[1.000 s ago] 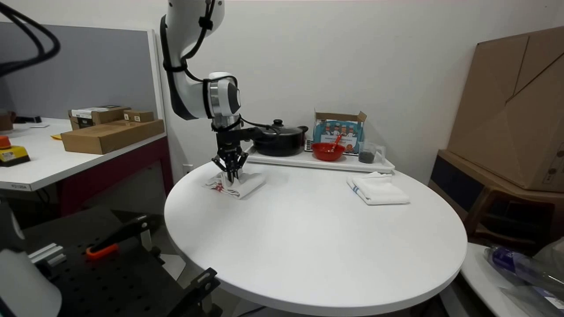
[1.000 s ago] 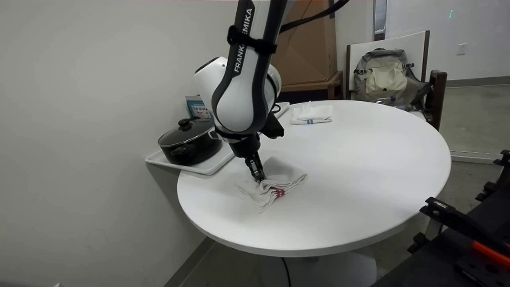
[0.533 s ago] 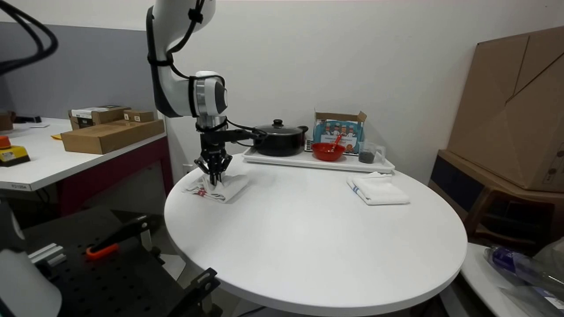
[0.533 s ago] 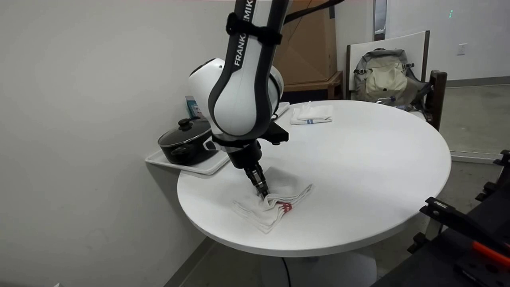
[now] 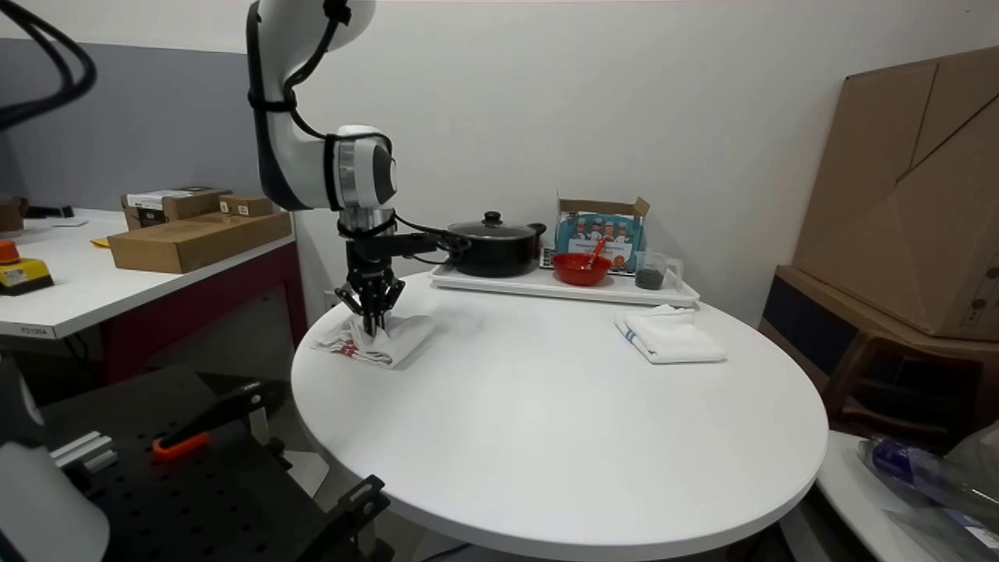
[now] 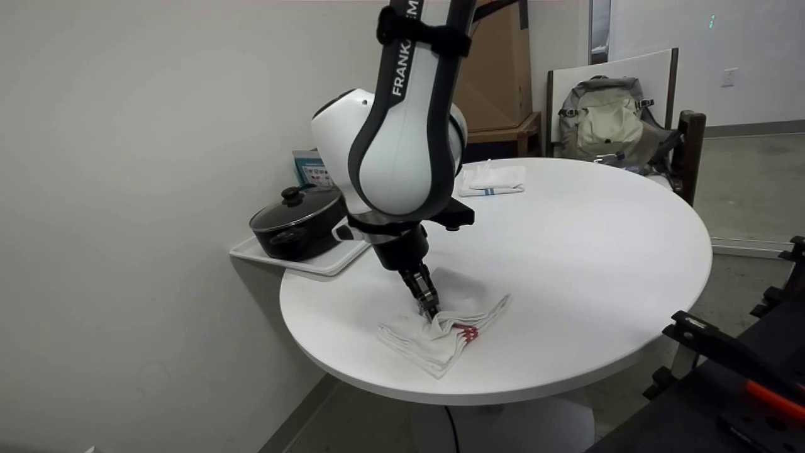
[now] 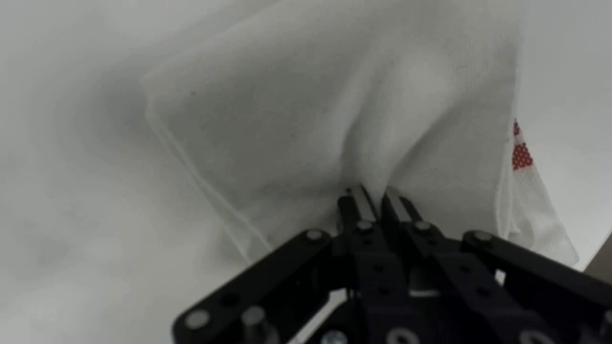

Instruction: Use the white and red tea towel to wipe the table

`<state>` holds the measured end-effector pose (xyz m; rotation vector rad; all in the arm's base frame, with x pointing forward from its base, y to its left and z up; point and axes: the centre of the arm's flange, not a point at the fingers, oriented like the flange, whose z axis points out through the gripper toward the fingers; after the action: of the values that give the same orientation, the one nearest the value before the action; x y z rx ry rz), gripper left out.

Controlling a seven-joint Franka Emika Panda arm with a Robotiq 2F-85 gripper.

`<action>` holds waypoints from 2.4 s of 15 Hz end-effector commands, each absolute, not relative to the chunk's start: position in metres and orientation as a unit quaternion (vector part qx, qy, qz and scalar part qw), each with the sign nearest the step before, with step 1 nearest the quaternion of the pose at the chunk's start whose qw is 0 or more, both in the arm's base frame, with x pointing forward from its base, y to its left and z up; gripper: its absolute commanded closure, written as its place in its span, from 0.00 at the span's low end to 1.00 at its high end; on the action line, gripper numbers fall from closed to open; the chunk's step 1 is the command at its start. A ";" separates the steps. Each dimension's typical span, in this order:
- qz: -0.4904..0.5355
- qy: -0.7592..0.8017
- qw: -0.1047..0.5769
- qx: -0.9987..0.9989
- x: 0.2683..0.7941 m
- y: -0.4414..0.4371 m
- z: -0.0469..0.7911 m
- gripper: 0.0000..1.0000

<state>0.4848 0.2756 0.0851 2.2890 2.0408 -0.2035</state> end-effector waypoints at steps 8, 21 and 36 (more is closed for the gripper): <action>0.007 0.623 0.143 0.769 0.531 0.180 0.041 0.95; -0.020 0.447 0.173 0.877 0.583 0.057 0.070 0.95; -0.054 0.455 0.122 0.881 0.543 0.100 0.064 0.95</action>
<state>0.5675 0.0775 0.0840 2.5573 1.2529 -0.0961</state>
